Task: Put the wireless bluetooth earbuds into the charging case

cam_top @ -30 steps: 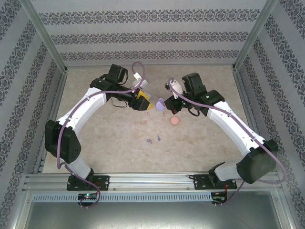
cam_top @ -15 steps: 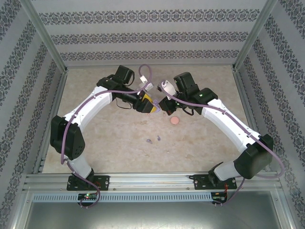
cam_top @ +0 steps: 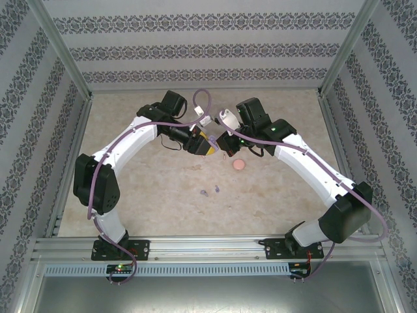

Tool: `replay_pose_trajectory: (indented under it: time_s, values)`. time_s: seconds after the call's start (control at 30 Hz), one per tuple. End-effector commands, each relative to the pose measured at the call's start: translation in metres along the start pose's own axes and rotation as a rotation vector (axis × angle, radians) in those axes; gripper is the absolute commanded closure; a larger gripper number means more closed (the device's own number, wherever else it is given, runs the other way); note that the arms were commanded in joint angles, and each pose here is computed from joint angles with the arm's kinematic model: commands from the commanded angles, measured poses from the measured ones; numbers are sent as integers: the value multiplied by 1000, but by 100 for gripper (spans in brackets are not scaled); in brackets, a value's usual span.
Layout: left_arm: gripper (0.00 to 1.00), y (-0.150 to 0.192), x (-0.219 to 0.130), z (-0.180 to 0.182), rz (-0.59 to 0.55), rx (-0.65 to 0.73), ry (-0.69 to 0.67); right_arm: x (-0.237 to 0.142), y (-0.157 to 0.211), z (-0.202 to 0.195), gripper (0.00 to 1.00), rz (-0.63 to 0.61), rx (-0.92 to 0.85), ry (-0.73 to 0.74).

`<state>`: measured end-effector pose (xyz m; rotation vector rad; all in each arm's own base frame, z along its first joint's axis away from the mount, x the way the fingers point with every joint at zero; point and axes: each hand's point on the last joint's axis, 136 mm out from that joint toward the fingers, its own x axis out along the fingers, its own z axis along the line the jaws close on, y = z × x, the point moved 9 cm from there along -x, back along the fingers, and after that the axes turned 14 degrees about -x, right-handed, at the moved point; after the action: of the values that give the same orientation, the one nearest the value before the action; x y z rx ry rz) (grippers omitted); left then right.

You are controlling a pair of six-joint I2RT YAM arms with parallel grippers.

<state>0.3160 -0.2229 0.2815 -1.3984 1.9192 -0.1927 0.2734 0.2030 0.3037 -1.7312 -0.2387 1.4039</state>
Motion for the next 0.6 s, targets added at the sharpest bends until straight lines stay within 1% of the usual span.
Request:
replay_pose_trajectory:
  time_s: [0.0,0.17,0.57]
  values:
    - [44,-3,0,-10,8,31,41,-3,-9,3,100,-19,-32,2]
    - [49,-4,0,-11,4,36,46,-4,-9,3,100,-23,-33,5]
    - [80,-5,1,-12,-5,39,69,-7,-12,4,100,-40,-29,8]
